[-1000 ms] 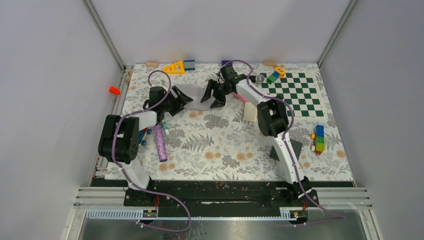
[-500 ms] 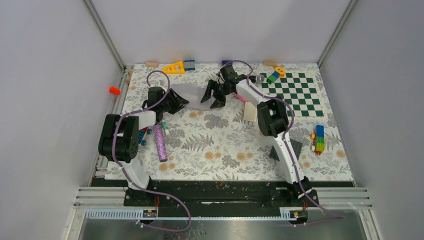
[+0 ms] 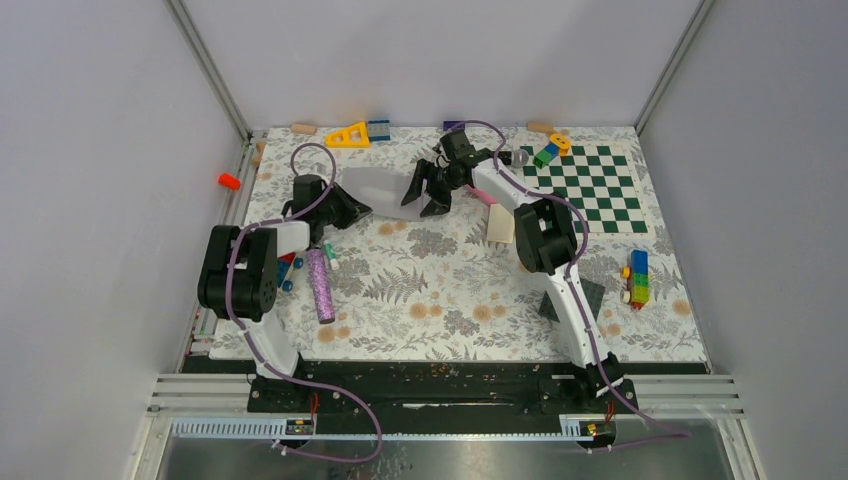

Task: Place the letter into the envelope and seal it
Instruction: Pick up the envelope from the center of the board, then adjust the envelope.

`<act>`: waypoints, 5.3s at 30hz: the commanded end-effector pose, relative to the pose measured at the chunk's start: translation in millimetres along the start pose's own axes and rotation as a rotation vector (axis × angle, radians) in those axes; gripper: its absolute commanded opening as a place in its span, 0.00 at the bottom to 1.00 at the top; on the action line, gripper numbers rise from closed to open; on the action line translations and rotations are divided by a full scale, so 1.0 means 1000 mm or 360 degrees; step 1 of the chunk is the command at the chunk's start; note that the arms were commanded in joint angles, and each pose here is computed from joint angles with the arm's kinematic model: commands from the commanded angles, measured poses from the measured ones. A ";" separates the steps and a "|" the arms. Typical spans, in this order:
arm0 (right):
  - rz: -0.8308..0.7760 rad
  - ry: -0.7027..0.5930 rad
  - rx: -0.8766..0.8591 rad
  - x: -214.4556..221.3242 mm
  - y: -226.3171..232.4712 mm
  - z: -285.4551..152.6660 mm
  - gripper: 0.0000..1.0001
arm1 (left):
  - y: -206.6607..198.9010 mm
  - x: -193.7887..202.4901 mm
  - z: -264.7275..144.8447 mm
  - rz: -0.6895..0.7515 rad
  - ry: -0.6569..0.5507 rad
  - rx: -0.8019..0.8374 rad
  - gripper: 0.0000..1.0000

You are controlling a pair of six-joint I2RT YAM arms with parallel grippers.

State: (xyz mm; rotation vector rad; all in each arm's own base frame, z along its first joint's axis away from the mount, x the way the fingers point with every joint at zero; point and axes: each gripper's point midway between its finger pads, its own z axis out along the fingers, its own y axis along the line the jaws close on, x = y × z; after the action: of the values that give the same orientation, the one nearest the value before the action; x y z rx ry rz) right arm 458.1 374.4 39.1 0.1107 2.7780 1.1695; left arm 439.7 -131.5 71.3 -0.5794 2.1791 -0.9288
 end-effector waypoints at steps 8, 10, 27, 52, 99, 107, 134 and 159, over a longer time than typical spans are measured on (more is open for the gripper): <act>-0.0038 -0.0003 -0.0077 -0.002 0.019 -0.013 0.73 | -0.033 -0.021 -0.003 0.0047 -0.0061 0.0238 0.00; -0.0056 -0.0015 -0.0101 -0.005 0.024 -0.019 0.74 | -0.035 -0.022 -0.005 0.0050 -0.0060 0.0263 0.00; -0.0816 -0.0122 -0.0395 0.019 0.111 -0.173 0.83 | -0.106 -0.025 -0.068 0.0448 0.0006 0.0629 0.00; -0.1743 -0.0332 -0.0338 0.131 0.052 -0.243 0.92 | -0.145 0.136 -0.206 0.1367 0.0889 0.1274 0.00; -0.1628 0.0048 -0.0783 0.228 0.047 -0.230 0.00 | -0.148 0.154 -0.208 0.1475 0.1040 0.1263 0.42; -0.1367 -0.0123 -0.0146 0.173 0.032 -0.238 0.00 | -0.140 0.055 -0.177 0.1560 0.0361 0.0645 0.99; -0.0970 -0.0463 0.0080 0.130 0.042 -0.237 0.00 | -0.227 0.054 -0.145 0.1695 0.0312 0.0274 0.99; -0.1210 -0.0210 0.0017 0.150 0.047 -0.239 0.00 | -0.245 0.070 -0.117 0.1583 0.0244 0.0177 0.99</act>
State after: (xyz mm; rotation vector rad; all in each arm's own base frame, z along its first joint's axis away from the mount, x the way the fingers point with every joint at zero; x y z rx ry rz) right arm 283.4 252.5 213.8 -0.6658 2.3622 0.8722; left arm 330.3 -267.2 264.3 0.6875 2.1774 -0.4865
